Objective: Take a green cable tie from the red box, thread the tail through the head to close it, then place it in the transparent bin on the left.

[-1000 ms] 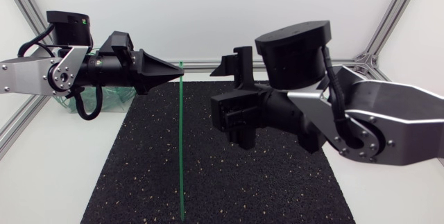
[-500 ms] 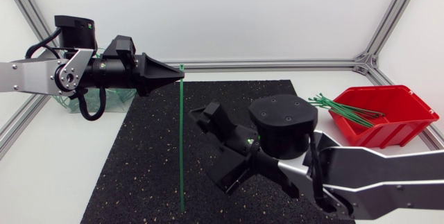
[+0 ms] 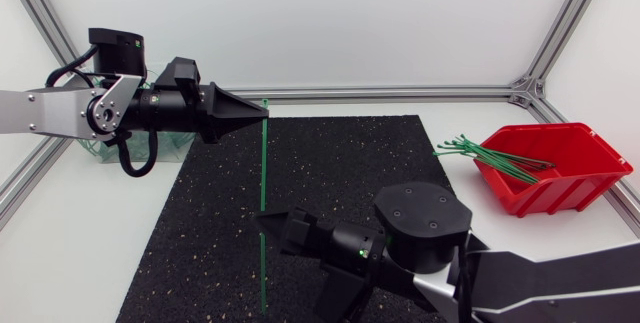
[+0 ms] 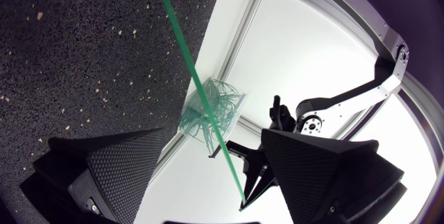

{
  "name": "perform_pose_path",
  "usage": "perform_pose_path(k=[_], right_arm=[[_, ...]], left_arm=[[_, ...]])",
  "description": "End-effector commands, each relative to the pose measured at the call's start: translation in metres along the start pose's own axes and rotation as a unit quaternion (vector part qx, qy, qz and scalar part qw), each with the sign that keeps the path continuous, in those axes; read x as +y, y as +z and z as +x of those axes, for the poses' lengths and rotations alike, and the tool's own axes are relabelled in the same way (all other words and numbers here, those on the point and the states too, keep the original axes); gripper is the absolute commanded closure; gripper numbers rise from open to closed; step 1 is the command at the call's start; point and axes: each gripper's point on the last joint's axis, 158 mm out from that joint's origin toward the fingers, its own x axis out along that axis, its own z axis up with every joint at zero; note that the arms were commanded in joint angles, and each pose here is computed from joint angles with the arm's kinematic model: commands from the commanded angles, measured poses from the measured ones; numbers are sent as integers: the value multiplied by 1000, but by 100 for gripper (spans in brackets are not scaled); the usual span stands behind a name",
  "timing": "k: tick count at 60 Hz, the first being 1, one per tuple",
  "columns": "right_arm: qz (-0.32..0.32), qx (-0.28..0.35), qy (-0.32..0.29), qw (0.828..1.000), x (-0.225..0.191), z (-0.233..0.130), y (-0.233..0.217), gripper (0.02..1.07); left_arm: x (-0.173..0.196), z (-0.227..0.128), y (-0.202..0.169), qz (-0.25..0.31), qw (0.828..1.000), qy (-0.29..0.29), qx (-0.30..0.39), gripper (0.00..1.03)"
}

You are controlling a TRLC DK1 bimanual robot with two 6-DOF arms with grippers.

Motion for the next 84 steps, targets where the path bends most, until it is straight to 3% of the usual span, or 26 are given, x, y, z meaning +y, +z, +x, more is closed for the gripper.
perform_pose_path(k=[1,16,23,60,72,84], right_arm=[[-19,-9,-3,1000,3,3,8,7],[-36,-37,-24,998,6,0,27,13],[-37,-61,-11,997,21,-1,40,28],[-25,-137,-22,990,31,3,76,28],[-21,-151,-28,988,30,5,80,61],[-17,-149,-30,988,29,12,76,63]], left_arm=[[0,3,3,5,1000,-3,4,100],[-1,5,5,-3,1000,-3,8,100],[5,8,3,-9,1000,-2,12,100],[8,8,6,-9,1000,-1,12,100],[10,9,6,-12,1000,-1,12,100],[11,11,3,-16,1000,-1,16,100]])
